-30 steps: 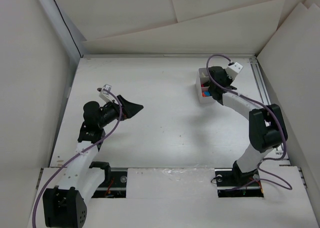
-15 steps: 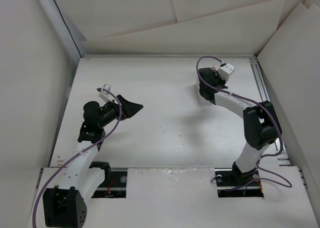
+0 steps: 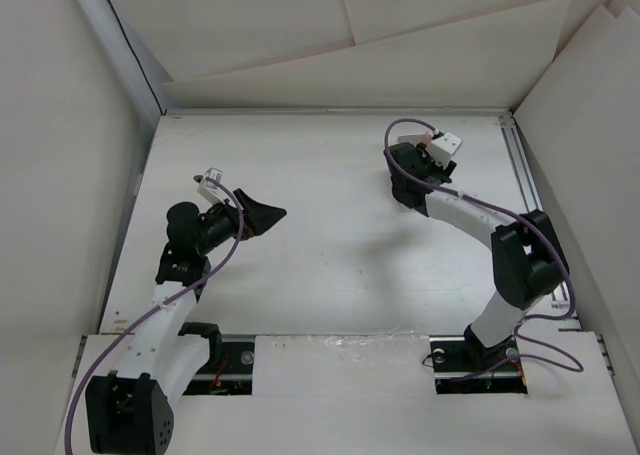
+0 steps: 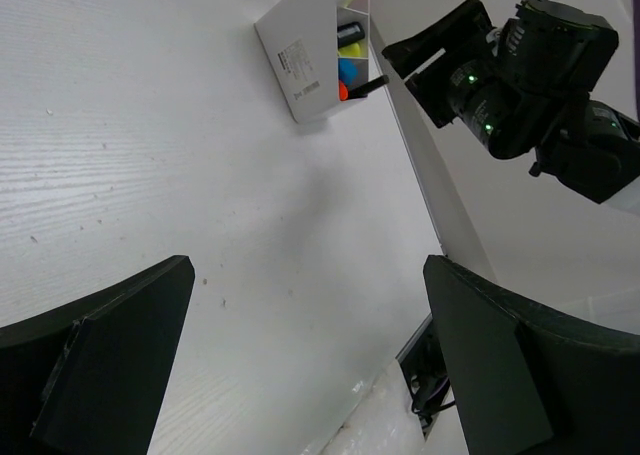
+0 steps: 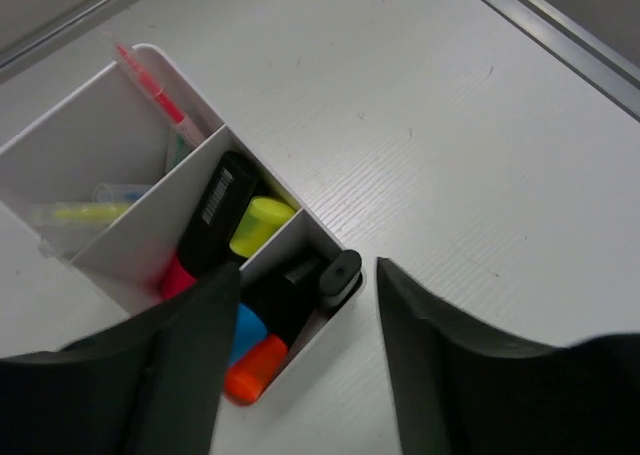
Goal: Sort the stationery into containers
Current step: Place the pen in the storage box, then reset both arms
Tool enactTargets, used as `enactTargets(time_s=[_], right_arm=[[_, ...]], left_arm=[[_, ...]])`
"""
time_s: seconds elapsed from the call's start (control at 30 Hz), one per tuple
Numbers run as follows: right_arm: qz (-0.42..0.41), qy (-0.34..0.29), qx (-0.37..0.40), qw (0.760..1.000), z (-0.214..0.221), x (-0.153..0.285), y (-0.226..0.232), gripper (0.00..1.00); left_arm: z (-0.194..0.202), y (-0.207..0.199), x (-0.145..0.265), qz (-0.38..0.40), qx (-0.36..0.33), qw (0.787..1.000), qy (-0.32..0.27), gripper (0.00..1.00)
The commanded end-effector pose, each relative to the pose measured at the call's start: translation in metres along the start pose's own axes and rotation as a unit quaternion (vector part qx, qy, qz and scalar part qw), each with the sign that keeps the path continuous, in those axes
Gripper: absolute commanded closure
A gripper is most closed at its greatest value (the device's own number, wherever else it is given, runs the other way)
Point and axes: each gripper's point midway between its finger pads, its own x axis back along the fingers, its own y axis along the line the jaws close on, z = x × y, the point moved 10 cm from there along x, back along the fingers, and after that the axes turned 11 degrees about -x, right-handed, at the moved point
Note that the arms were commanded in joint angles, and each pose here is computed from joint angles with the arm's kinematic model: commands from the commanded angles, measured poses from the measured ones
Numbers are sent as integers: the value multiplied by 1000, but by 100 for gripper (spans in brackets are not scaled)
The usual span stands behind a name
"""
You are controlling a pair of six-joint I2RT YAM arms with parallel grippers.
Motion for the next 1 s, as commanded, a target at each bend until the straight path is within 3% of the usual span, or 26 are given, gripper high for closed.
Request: enactTargets(time_s=[0.0, 0.17, 0.33, 0.43, 0.53, 0.67, 0.97], right_arm=[[-32, 0, -36, 999, -28, 23, -1, 33], [-108, 46, -72, 990, -53, 48, -7, 13], [-249, 133, -98, 954, -59, 86, -15, 1], [-329, 160, -108, 925, -53, 120, -25, 1], [-379, 169, -115, 903, -49, 145, -37, 1], [-414, 191, -111, 883, -37, 164, -55, 1], [-459, 226, -101, 853, -20, 188, -78, 1]], left_arm=[[-4, -6, 2, 15, -19, 1000, -17, 0], [-13, -12, 3, 10, -19, 999, -39, 0], [-18, -16, 3, 16, -21, 999, -44, 0], [-18, -14, -4, 35, -7, 999, -8, 0], [-21, -13, -4, 51, 3, 998, -22, 0], [-10, -6, 2, 64, 12, 997, -40, 0], [-14, -13, 17, 12, -43, 997, -60, 0]])
